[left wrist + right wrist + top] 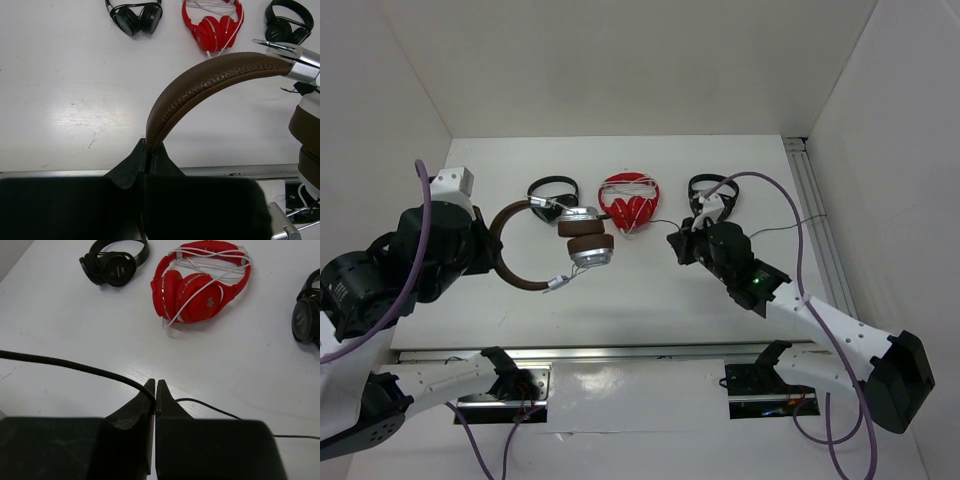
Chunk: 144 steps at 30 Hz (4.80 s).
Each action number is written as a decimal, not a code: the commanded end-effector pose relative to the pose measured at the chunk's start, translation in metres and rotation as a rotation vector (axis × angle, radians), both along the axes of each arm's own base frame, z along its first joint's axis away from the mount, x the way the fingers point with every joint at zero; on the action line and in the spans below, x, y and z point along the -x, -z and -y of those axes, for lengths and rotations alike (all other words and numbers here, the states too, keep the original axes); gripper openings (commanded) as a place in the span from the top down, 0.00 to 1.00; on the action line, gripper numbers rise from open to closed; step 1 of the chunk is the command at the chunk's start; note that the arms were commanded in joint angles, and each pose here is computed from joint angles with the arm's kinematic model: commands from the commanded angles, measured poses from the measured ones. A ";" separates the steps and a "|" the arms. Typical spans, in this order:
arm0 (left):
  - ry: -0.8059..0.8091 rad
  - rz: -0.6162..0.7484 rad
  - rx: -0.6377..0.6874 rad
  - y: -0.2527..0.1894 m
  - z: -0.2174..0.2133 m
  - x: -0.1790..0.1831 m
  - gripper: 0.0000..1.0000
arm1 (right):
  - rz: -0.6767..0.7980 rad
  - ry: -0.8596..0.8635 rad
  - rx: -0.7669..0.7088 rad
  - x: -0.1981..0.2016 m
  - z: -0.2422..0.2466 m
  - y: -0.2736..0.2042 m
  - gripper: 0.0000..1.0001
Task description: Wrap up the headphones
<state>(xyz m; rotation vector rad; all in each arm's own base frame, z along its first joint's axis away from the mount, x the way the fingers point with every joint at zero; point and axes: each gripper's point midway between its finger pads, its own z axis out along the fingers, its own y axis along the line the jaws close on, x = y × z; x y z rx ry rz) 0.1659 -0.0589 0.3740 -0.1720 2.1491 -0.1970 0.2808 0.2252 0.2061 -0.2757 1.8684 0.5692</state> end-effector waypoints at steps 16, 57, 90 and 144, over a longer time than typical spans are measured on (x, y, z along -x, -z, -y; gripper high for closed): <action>0.332 0.121 -0.077 0.041 0.053 -0.027 1.00 | 0.116 -0.248 -0.065 0.074 0.014 -0.115 1.00; 0.930 -0.149 -0.080 0.129 0.178 0.001 1.00 | 0.012 -0.473 0.177 0.083 -0.052 -0.053 0.95; 0.847 0.132 -0.052 0.074 0.154 -0.004 1.00 | 0.047 -0.573 0.297 0.123 -0.099 -0.009 0.78; 0.198 0.348 0.284 0.002 0.067 -0.022 1.00 | 0.031 -0.416 -0.020 0.059 -0.081 0.051 0.46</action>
